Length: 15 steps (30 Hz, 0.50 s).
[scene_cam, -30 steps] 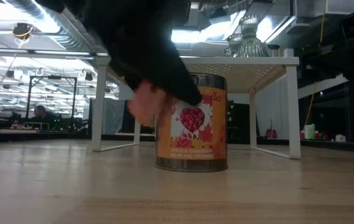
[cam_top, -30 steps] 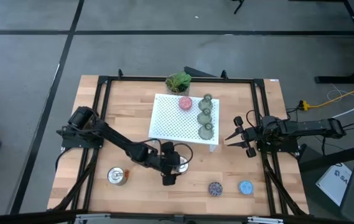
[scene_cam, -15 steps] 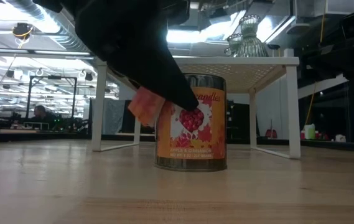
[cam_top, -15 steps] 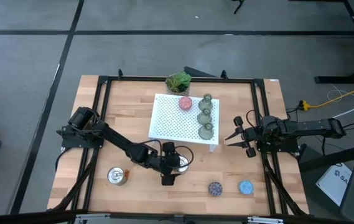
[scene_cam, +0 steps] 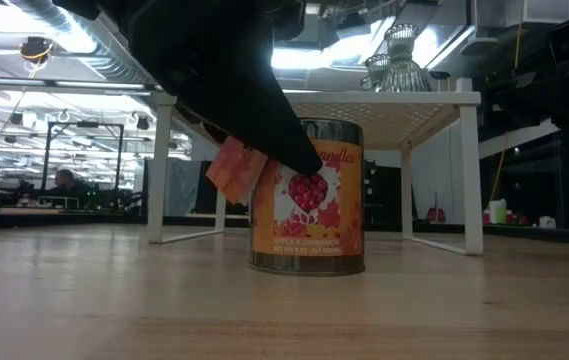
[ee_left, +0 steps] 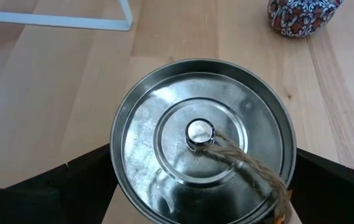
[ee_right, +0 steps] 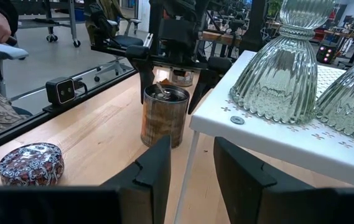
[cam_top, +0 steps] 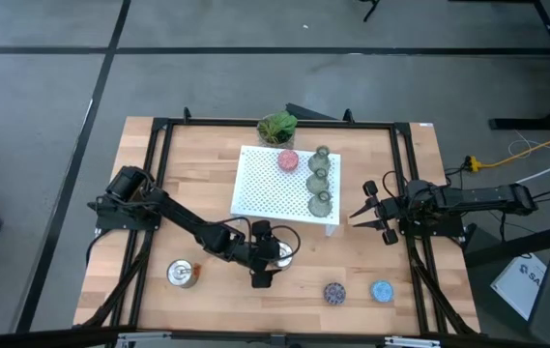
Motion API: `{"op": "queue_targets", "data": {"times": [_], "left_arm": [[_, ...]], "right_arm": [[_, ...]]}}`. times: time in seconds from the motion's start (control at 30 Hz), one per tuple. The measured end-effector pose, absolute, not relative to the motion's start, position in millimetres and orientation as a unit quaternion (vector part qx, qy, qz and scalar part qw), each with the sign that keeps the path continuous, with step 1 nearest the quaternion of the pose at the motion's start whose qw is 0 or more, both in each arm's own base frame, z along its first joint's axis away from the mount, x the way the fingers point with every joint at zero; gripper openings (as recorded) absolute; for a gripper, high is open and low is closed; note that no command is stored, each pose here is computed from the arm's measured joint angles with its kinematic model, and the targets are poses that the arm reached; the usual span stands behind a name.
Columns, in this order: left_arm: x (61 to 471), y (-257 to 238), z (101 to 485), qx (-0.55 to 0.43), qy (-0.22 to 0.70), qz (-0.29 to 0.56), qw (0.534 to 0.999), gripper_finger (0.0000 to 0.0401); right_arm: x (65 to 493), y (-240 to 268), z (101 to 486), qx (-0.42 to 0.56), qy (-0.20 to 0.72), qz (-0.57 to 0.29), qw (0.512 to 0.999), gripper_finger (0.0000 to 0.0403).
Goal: Stock candles and vases on shelf
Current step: Put the top scented candle on the shelf
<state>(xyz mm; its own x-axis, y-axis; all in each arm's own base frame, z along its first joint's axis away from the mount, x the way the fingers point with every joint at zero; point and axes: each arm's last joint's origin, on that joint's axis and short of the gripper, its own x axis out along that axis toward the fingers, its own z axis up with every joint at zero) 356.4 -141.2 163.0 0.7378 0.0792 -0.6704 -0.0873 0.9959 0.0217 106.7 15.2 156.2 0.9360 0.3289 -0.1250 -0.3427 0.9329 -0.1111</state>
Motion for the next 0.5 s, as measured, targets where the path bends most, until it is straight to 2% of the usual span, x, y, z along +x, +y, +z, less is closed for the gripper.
{"op": "queue_targets", "data": {"times": [0.13,0.37,0.5], "left_arm": [[356.1,-141.0,162.7,-0.007,0.361,0.046,0.931,0.0390],[355.8,-140.8,162.9,-0.008,0.363,0.047,0.931,0.0349],[355.5,-140.7,163.0,-0.016,0.365,0.049,0.930,0.0343]], "right_arm": [[106.7,15.2,156.3,-0.066,0.052,0.171,0.982,0.0124],[106.7,15.2,156.3,-0.066,0.052,0.171,0.982,0.0124],[106.7,15.2,156.3,-0.066,0.052,0.171,0.982,0.0124]]}}
